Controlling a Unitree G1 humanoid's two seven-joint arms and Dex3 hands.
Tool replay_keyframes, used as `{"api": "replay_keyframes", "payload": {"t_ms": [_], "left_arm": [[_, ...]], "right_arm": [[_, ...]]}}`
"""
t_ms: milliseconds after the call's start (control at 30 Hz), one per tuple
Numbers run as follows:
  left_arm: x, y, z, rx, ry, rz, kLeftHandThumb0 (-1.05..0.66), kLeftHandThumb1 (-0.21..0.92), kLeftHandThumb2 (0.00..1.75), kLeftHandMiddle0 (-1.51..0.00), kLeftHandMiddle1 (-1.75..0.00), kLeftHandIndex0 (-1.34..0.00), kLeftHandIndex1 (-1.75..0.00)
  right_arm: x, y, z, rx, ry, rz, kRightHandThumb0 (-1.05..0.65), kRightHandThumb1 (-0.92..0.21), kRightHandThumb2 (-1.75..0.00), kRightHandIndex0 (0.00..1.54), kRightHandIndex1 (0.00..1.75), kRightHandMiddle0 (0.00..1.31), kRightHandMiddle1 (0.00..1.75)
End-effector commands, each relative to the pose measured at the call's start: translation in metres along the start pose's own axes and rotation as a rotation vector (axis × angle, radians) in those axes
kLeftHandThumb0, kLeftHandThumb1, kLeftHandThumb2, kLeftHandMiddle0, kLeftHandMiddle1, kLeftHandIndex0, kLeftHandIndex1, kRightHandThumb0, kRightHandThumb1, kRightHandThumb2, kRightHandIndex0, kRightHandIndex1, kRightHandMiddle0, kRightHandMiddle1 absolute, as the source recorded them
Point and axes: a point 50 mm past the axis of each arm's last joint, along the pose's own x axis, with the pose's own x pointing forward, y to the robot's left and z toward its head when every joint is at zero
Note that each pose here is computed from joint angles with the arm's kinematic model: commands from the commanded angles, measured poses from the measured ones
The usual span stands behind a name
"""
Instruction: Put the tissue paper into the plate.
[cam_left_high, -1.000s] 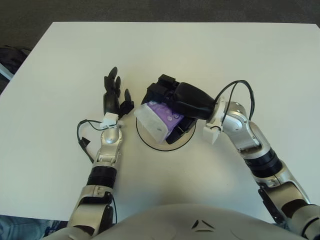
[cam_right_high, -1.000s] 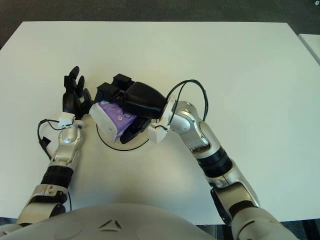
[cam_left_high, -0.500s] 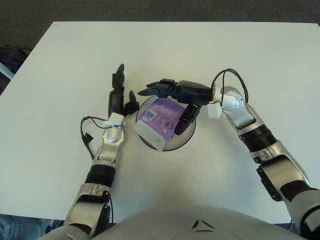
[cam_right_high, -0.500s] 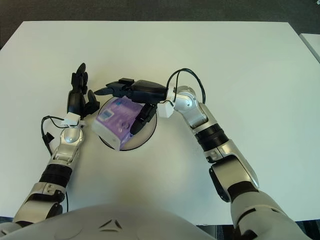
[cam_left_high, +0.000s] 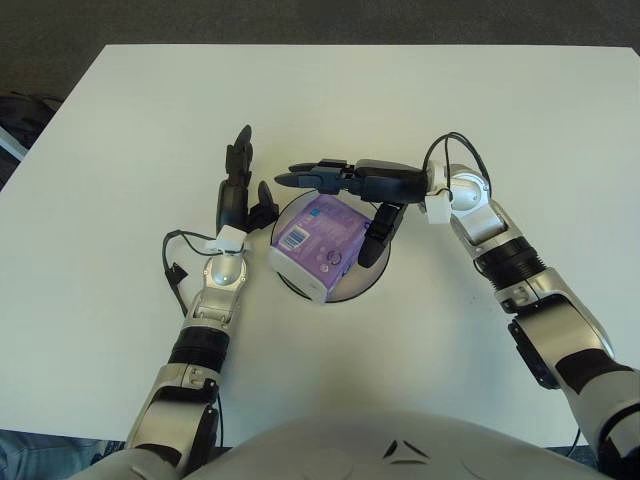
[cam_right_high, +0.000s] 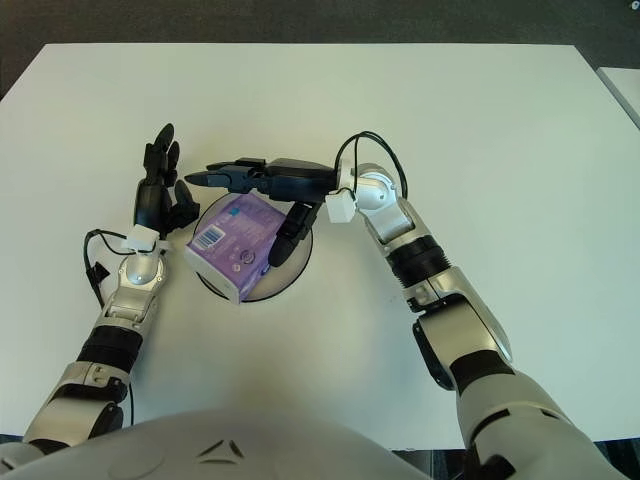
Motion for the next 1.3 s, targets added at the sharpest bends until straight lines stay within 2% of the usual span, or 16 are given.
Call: {"api": "replay_keyframes", "payload": {"t_ms": [0, 400, 533, 667, 700, 867, 1000, 1067, 1200, 1267], "left_arm": [[-0.091, -0.005, -0.063, 0.037, 0.361, -0.092, -0.67, 0.92, 1.07, -0.2, -0.01, 0.0, -0.45], [-0.093, -0.004, -0.062, 0.019, 0.325, -0.122, -0.58, 0.92, 1.08, -0.17, 0.0, 0.0, -0.41], [-0.087, -0.005, -0.061, -0.002, 0.309, -0.119, -0.57, 0.92, 1.06, -0.15, 0.0, 0.0, -0.36], [-0.09, -0.003, -0.064, -0.02, 0.344, -0.088, -0.61, 0.92, 1.02, -0.12, 0.0, 0.0, -0.3], [-0.093, -0.002, -0.066, -0.018, 0.378, -0.069, -0.61, 0.92, 1.02, -0.12, 0.0, 0.0, -0.29], [-0.095, 0.0, -0.073, -0.006, 0.471, -0.007, -0.66, 0.92, 0.91, -0.16, -0.02, 0.0, -0.36], [-0.09, -0.002, -0.074, -0.008, 0.492, 0.027, -0.66, 0.92, 0.81, -0.23, -0.04, 0.0, -0.46], [-0.089, -0.003, -0.074, -0.007, 0.498, 0.037, -0.65, 0.92, 0.78, -0.24, -0.05, 0.0, -0.49], [-0.088, -0.003, -0.074, 0.004, 0.5, 0.04, -0.64, 0.92, 0.75, -0.26, -0.05, 0.0, -0.53], [-0.089, -0.003, -0.073, 0.014, 0.489, 0.034, -0.65, 0.92, 0.74, -0.26, -0.04, 0.0, -0.54]], "right_arm": [[0.002, -0.005, 0.005, -0.033, -0.056, 0.002, -1.05, -0.92, -0.1, 0.0, 0.0, 0.0, 0.0], [0.002, -0.005, 0.006, -0.063, -0.06, -0.009, -1.05, -0.92, -0.11, 0.0, 0.0, 0.0, 0.0], [0.001, -0.006, 0.005, -0.068, -0.062, -0.023, -1.05, -0.92, -0.12, 0.0, 0.0, 0.0, 0.0], [-0.001, -0.009, 0.004, -0.059, -0.056, -0.054, -1.05, -0.92, -0.11, 0.0, 0.0, 0.0, 0.0], [-0.001, -0.011, 0.003, -0.053, -0.054, -0.067, -1.05, -0.92, -0.11, 0.0, 0.0, 0.0, 0.0], [-0.004, -0.025, -0.001, -0.004, -0.045, -0.119, -1.05, -0.92, -0.1, 0.0, 0.0, 0.0, 0.0], [-0.017, -0.045, -0.005, 0.087, -0.021, -0.163, -1.05, -0.92, -0.12, 0.0, 0.0, 0.0, 0.0], [-0.022, -0.047, -0.005, 0.121, -0.017, -0.213, -1.05, -0.92, -0.15, 0.0, 0.0, 0.0, 0.0], [-0.023, -0.045, -0.007, 0.157, 0.003, -0.276, -1.05, -0.92, -0.27, 0.0, 0.0, 0.0, 0.0], [-0.025, -0.045, -0.018, 0.225, 0.051, -0.337, -1.05, -0.92, -0.34, 0.0, 0.0, 0.0, 0.0]]}}
